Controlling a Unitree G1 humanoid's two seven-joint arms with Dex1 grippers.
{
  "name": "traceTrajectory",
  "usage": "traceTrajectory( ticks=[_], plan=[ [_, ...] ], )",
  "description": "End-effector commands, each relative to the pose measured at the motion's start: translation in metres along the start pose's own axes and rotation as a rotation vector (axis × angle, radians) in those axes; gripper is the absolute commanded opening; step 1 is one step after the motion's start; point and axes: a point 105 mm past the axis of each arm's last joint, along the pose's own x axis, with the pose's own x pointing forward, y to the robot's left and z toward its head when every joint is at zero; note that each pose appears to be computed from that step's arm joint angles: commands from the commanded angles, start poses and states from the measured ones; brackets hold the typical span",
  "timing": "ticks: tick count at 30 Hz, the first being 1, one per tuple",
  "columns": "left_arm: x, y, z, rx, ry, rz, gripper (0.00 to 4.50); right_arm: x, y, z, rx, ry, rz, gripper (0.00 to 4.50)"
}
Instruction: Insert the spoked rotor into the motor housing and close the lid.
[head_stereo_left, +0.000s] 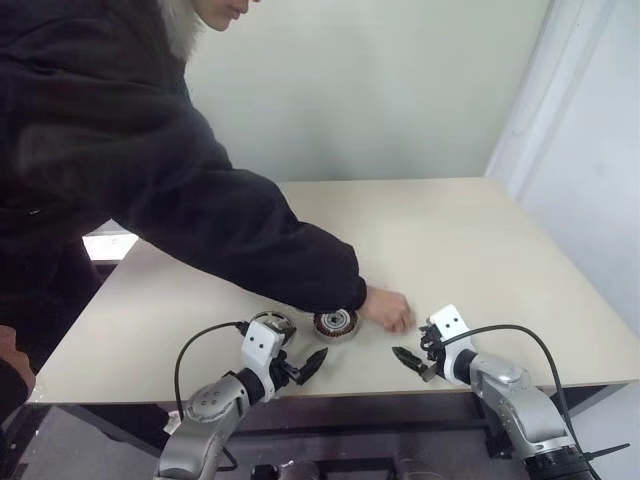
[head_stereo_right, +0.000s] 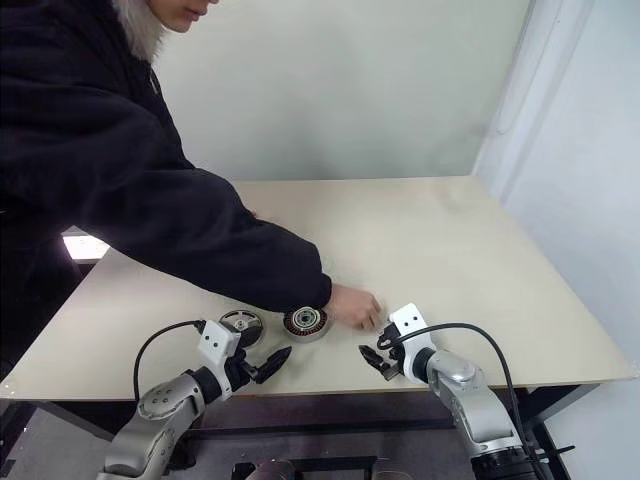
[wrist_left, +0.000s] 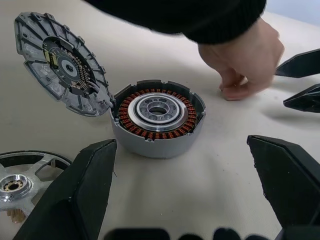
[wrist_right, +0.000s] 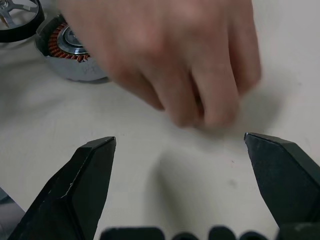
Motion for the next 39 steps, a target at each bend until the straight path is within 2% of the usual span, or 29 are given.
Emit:
traceTrajectory(
  ticks=[1, 15, 24, 39],
  plan=[
    [0.001, 0.000, 0.011, 0.028, -0.034, -0.010, 4.50, -0.004, -0.005, 0.014, -0.025, -0.043, -0.017, 4.49],
    [0.001, 0.004, 0.012, 0.037, -0.030, -0.008, 4.50, 0.002, -0.015, 0.012, 0.038, -0.087, -0.092, 4.49],
    [0.002, 0.003, 0.013, 0.043, -0.029, -0.020, 4.50, 0.026, -0.019, 0.021, 0.051, -0.158, -0.124, 4.49],
    [-0.001, 0.005, 0.015, 0.053, -0.026, -0.011, 4.50, 0.055, -0.015, 0.012, 0.051, -0.129, -0.095, 4.49]
  ],
)
